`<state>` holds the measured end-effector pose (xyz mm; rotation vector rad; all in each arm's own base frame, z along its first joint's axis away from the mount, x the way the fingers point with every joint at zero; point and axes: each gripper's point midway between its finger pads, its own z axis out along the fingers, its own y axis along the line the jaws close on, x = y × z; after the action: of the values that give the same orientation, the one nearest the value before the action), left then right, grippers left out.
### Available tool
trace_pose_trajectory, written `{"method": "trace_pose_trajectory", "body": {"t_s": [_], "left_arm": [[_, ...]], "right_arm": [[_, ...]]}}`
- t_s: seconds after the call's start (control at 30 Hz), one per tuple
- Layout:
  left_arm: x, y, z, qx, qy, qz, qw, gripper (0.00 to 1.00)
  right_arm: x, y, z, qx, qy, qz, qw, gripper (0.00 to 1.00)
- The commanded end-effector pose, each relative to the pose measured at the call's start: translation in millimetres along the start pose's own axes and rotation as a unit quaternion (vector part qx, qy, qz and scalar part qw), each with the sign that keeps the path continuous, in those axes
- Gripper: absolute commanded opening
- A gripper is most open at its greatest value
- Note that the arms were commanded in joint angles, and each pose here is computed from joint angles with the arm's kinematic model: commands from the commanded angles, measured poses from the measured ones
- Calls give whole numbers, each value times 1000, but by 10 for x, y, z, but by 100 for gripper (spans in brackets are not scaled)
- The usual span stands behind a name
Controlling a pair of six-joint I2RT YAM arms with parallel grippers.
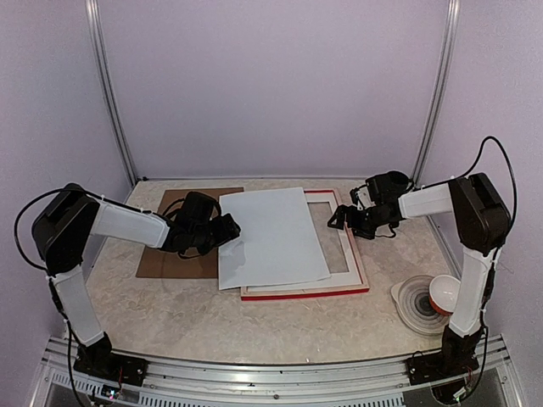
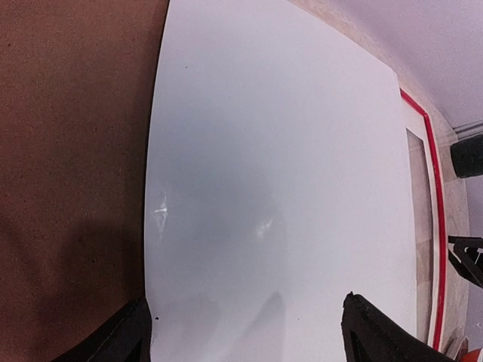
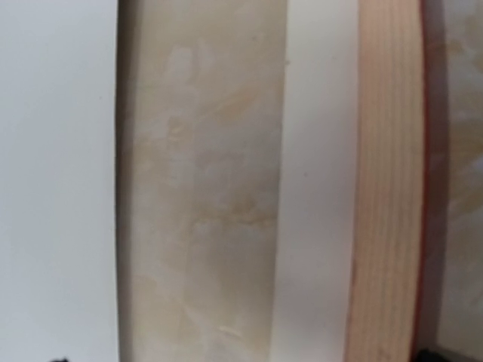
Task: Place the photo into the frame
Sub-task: Move the frame body to the center of the board, then place the photo on the mat board.
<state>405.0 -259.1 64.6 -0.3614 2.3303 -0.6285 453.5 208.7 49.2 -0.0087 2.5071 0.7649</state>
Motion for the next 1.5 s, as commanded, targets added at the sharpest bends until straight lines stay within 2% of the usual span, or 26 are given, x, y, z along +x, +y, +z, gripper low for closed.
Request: {"method": "trace_pose_trajectory", "body": {"t_s": [0.0, 0.27, 0.37, 0.5, 0.73, 0.97, 1.1, 1.17, 1.4, 1.47], "left_arm": [[-124, -17, 38, 4, -9, 18, 1000, 86], [-70, 231, 123, 13, 6, 17, 1000, 83], [-17, 185, 170, 42, 24, 27, 998, 73], [46, 170, 249, 63, 39, 28, 997, 66], [60, 164, 240, 87, 40, 5, 995, 44], [35, 96, 148, 113, 29, -8, 993, 27], [8, 20, 115, 131, 28, -10, 991, 22], [8, -35, 100, 145, 33, -13, 989, 15], [5, -138, 47, 181, 51, -25, 982, 14], [6, -172, 40, 189, 56, -25, 980, 7]], "right_arm": [[101, 89, 58, -8, 21, -8, 1000, 99], [96, 132, 43, -15, 22, -17, 1000, 99], [99, 124, 48, -13, 23, -20, 999, 99], [96, 144, 55, -19, 24, -21, 999, 99], [83, 160, 42, -21, 23, -24, 999, 99], [93, 163, 47, -23, 25, -23, 999, 99], [90, 166, 40, -22, 25, -23, 999, 99], [80, 171, 34, -22, 24, -24, 999, 99], [67, 176, 25, -21, 23, -26, 999, 99], [72, 172, 26, -20, 24, -26, 999, 99]]}}
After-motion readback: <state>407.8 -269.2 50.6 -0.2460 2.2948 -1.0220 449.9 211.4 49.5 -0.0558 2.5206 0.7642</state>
